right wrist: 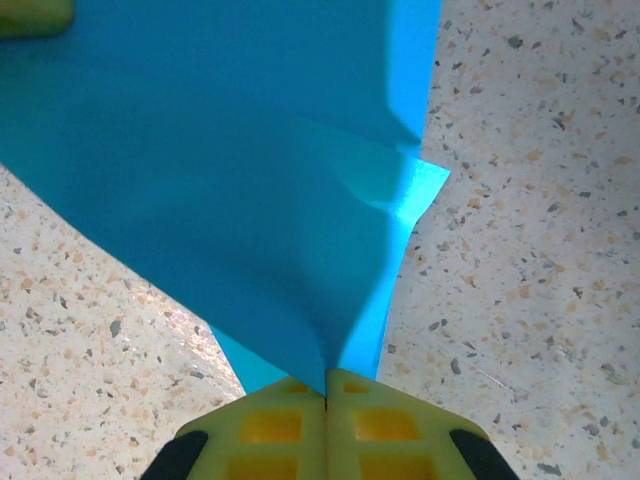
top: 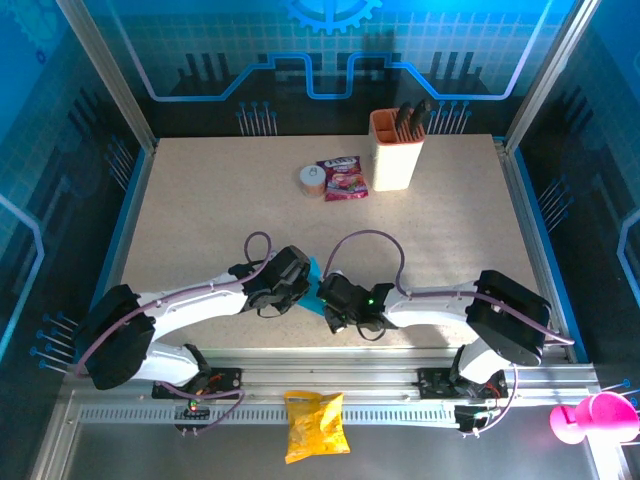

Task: Fold a paper plane with a square sheet of paper (pick it up from the middle)
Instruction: Fourth fold the wing at the center of the table.

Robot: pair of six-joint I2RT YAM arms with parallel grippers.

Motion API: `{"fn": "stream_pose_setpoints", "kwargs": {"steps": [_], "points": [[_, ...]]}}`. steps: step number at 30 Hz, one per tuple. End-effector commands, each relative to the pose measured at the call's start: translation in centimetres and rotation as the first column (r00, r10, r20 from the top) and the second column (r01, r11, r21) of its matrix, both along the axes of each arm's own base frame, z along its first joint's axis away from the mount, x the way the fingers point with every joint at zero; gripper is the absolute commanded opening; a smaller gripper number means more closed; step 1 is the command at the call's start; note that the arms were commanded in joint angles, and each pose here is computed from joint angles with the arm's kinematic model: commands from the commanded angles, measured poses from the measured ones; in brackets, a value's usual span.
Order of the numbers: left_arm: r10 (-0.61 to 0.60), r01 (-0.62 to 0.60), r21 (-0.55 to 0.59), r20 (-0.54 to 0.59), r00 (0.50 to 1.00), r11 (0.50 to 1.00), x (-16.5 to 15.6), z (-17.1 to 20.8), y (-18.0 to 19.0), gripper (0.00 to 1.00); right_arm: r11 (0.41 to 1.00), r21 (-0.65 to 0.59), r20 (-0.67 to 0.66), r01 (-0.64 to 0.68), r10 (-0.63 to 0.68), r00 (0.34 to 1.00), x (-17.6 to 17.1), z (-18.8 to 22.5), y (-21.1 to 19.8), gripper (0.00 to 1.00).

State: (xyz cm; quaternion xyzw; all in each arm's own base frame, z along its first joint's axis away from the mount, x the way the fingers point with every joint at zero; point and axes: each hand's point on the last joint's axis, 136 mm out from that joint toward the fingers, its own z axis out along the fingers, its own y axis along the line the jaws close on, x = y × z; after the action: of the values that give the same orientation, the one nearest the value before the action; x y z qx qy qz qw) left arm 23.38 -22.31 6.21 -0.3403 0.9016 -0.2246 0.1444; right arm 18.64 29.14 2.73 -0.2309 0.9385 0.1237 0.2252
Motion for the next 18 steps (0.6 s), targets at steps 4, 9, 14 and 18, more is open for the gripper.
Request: {"fn": "stream_pose_setpoints", "kwargs": {"steps": [4, 9, 14, 18], "points": [[-0.018, 0.016, 0.033, 0.052, 0.998, 0.999, 0.4, 1.7, 0.3, 0.37, 1.0, 0.028, -0.048, 0.012, -0.011, 0.999, -0.1, -1.4, -0.7, 0.0], [-0.049, 0.04, 0.079, 0.106, 0.993, 0.996, 0.8, 3.1, 1.0, 0.54, 0.995, 0.088, -0.1, 0.037, -0.028, 0.995, -0.2, -2.2, -1.1, 0.0], [-0.087, 0.071, 0.13, 0.119, 0.989, 0.989, 0.2, 3.2, 1.7, 0.55, 0.983, 0.17, -0.158, 0.07, -0.043, 0.987, -0.2, -2.5, -1.2, 0.0], [-0.113, 0.091, 0.167, 0.126, 0.986, 0.982, -0.4, 3.0, 2.2, 0.55, 0.964, 0.246, -0.215, 0.103, -0.049, 0.975, -0.1, -2.6, -1.4, 0.0]]}}
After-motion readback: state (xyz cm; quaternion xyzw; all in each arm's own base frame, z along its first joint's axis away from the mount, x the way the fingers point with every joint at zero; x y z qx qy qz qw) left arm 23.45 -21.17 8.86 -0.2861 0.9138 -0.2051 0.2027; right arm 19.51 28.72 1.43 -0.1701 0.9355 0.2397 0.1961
